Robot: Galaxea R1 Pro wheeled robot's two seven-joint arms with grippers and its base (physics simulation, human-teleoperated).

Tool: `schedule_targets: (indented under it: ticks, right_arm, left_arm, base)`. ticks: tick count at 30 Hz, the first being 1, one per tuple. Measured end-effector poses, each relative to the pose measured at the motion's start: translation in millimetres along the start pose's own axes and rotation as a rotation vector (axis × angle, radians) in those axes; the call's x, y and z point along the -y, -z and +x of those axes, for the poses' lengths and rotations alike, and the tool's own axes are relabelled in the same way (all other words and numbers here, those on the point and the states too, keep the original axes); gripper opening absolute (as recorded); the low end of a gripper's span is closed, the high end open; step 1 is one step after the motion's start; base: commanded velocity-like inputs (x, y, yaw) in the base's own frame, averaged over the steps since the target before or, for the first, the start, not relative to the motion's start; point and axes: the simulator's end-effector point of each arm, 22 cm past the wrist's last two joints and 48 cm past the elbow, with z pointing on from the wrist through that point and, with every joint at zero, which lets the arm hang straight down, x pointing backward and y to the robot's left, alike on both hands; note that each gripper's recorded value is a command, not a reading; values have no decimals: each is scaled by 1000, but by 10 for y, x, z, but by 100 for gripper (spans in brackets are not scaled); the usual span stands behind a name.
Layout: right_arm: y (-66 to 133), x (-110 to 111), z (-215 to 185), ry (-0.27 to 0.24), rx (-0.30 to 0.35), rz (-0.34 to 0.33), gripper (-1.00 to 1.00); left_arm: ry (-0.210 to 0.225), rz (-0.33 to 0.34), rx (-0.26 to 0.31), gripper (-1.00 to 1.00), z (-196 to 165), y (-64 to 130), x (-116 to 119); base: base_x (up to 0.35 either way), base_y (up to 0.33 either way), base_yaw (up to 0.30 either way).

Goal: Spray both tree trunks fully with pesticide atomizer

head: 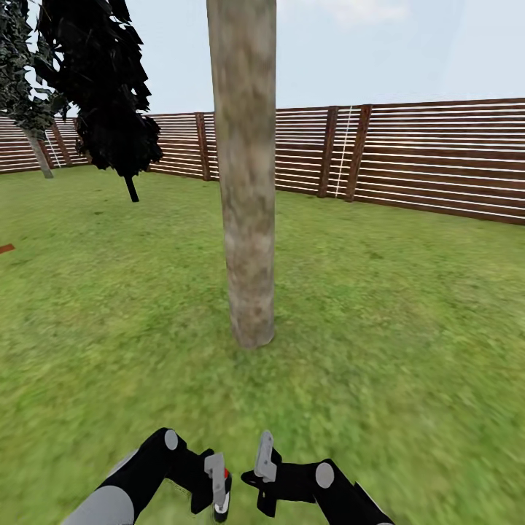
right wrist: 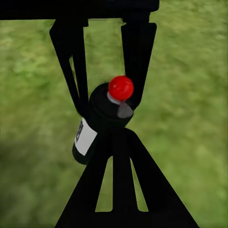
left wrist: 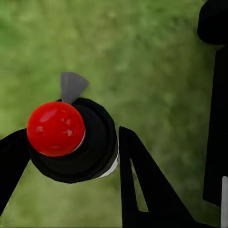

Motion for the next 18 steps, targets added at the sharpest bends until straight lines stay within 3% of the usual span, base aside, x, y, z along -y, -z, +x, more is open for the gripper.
schedule_targets:
  ticks: [13, 18]
  right_arm:
    - [-1, -3, 3, -1, 0, -1, -100]
    - [0, 0, 1, 0, 0, 0, -100]
  left_arm:
    - [-19, 38, 5, -100, 11, 6, 88]
    - [-54, 67, 26, -100, -31, 9, 155]
  base:
    - [0, 0, 0]
    - [0, 0, 0]
